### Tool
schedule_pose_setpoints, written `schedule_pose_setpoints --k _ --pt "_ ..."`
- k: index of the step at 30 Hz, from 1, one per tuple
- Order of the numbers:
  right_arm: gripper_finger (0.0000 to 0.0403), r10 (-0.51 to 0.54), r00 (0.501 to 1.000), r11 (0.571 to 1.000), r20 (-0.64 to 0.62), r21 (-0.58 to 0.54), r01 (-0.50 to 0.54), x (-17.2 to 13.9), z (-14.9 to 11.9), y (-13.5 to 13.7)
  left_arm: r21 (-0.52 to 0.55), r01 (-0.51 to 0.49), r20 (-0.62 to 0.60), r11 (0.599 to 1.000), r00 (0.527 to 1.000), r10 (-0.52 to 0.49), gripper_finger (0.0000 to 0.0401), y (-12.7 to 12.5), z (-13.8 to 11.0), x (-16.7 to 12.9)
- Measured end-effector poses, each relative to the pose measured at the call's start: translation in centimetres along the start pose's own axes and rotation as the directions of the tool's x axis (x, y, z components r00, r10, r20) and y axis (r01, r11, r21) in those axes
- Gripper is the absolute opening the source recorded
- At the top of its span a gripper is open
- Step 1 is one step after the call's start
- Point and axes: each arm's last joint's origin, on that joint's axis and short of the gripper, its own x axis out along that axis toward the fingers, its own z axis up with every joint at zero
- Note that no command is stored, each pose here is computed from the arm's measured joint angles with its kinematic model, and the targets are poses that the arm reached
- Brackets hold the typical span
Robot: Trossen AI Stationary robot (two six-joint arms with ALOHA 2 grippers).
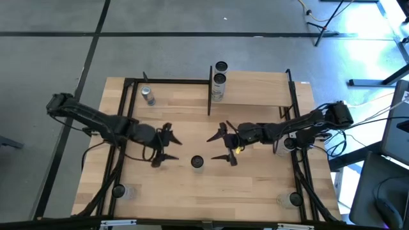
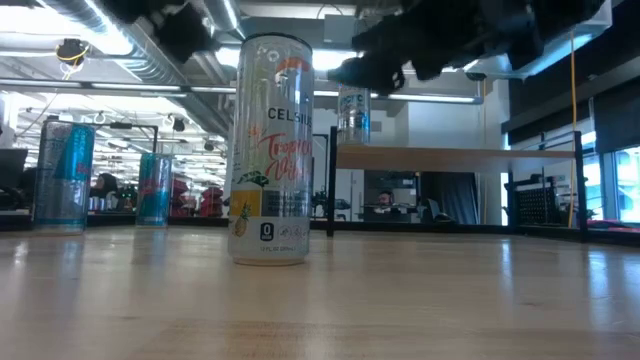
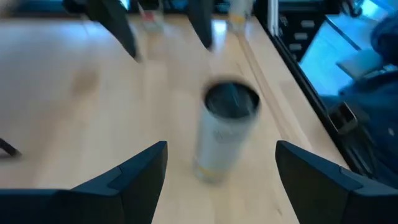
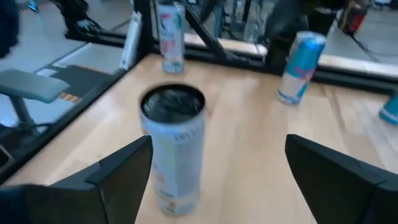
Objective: Place canned beverage on shelf
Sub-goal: Put the top white yellow soda can on the shelf
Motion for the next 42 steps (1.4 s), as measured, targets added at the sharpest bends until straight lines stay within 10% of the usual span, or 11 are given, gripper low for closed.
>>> schedule_pose_setpoints --k 13,42 --pt "0.0351 -0.061 0.998 0.998 0.029 -0.010 0.061 2.5 -2.0 -0.3 -0.047 0.009 0.120 0.999 0.993 -0.003 0.0286 -0.5 -8.0 5.6" --pt "0.0351 -0.051 0.997 0.999 -0.061 -0.007 0.051 1.2 -1.6 -0.1 -0.042 -0.171 0.098 0.984 0.980 0.175 0.0286 1.7 -7.0 9.3"
